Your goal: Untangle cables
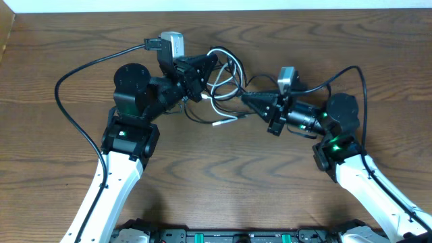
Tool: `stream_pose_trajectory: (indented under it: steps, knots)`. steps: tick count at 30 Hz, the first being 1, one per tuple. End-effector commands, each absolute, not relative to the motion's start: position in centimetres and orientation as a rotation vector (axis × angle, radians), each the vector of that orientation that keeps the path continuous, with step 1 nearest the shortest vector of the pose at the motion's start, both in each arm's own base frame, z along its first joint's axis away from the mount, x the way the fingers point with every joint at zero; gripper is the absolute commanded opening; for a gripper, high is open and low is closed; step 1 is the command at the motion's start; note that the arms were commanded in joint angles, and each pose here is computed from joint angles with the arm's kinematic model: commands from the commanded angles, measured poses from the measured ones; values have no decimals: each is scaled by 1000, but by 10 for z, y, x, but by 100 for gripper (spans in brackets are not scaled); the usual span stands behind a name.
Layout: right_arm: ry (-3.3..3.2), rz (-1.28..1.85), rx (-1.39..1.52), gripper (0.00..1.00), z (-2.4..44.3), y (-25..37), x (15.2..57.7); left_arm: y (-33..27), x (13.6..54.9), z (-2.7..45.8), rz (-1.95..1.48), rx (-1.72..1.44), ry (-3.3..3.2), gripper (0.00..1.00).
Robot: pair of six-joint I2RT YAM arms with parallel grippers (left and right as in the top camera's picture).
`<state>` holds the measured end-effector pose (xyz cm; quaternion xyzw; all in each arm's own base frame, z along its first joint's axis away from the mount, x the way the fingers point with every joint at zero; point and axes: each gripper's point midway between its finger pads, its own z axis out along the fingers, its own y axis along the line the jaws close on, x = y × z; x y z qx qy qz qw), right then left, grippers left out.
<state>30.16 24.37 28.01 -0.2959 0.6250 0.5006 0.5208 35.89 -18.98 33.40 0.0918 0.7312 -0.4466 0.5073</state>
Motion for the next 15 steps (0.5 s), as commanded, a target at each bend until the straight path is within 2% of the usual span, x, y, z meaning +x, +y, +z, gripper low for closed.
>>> stream_pose_trajectory:
  steps: [1, 8, 10, 12, 14, 15]
  knots:
    - [1502, 1147, -623, 1, 287, 231, 315, -198, 344, 349, -1149, 301, 1730, 8]
    - [1509, 1107, -573, 1, 287, 225, 324, -200, 341, 342, -1193, 272, 1777, 9]
    - [1509, 1110, -576, 1, 287, 225, 324, -201, 339, 342, -1204, 284, 1777, 15]
    - [1508, 1109, -576, 1, 287, 225, 324, -203, 338, 342, -1208, 289, 1777, 17]
    - [1508, 1110, -576, 1, 287, 225, 324, -206, 336, 342, -1214, 298, 1777, 27]
    - [1508, 1109, -576, 1, 287, 225, 324, -208, 335, 342, -1217, 302, 1777, 28]
